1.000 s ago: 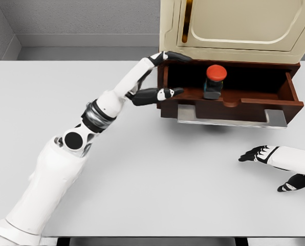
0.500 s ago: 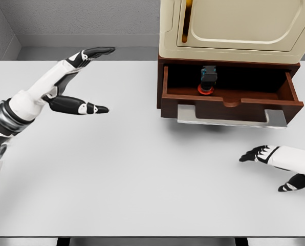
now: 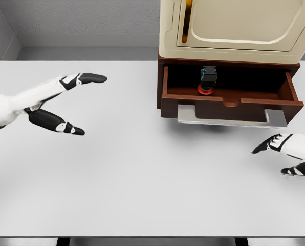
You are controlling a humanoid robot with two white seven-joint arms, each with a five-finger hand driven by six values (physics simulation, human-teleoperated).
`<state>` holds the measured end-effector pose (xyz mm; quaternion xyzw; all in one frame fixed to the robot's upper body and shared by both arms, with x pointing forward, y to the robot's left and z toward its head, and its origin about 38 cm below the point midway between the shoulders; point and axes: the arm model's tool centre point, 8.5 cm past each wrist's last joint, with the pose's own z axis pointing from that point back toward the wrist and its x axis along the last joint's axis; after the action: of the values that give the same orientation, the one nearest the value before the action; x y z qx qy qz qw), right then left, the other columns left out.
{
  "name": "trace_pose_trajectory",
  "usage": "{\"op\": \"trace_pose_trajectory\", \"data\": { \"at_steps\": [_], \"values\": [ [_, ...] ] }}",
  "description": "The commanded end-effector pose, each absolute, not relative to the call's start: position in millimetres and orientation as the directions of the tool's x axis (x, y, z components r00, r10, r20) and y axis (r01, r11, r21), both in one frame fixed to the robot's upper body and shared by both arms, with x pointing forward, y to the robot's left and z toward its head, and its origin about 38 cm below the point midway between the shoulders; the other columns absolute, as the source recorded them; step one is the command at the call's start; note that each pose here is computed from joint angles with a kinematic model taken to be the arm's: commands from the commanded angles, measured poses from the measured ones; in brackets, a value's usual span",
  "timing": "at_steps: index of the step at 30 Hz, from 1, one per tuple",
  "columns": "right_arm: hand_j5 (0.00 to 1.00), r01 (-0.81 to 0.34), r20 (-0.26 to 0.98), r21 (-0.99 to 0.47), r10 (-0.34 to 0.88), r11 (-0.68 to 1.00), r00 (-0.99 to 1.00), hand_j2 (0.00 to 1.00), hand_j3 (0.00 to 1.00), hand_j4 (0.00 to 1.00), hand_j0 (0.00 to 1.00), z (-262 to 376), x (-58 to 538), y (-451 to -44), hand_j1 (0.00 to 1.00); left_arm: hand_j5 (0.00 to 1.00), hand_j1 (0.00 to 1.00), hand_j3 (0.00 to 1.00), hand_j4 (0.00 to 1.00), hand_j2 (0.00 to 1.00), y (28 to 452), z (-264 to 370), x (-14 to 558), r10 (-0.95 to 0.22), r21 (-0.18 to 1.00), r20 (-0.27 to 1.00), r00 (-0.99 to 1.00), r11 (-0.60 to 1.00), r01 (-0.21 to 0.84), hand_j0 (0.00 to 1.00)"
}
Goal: Put the switch into the drawer with left arm, and close the drawer with right arm
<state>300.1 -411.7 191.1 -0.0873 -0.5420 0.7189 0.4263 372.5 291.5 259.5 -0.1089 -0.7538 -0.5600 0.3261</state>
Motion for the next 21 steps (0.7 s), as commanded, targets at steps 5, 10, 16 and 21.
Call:
{"op": "trace_pose_trajectory", "data": {
  "at_steps": [5, 10, 16, 21],
  "values": [
    [0.15, -0.462, 0.319, -0.887, 0.717, -0.004, -0.62, 0.15, 0.15, 0.15, 0.15, 205, 300, -418, 0.15, 1.0, 1.0, 1.0, 1.0, 1.0, 298, 264, 371, -0.273, 0.826, 0.558, -0.783, 0.27, 0.495, 1.0],
    [0.14, -0.497, 0.321, -0.867, 0.719, -0.04, -0.616, 0.14, 0.14, 0.14, 0.14, 202, 292, -420, 0.14, 1.0, 1.0, 1.0, 1.0, 1.0, 295, 262, 372, -0.285, 0.837, 0.544, -0.789, 0.25, 0.487, 1.0],
    [0.14, -0.434, 0.29, -0.901, 0.718, -0.019, -0.633, 0.14, 0.14, 0.14, 0.14, 220, 298, -420, 0.14, 1.0, 1.0, 1.0, 1.0, 1.0, 295, 262, 373, -0.288, 0.84, 0.539, -0.791, 0.244, 0.484, 1.0],
    [0.15, -0.419, 0.319, -0.907, 0.711, 0.037, -0.627, 0.15, 0.15, 0.15, 0.15, 214, 297, -416, 0.15, 1.0, 1.0, 1.0, 1.0, 1.0, 293, 257, 374, -0.3, 0.844, 0.535, -0.79, 0.228, 0.485, 1.0]
  ]
}}
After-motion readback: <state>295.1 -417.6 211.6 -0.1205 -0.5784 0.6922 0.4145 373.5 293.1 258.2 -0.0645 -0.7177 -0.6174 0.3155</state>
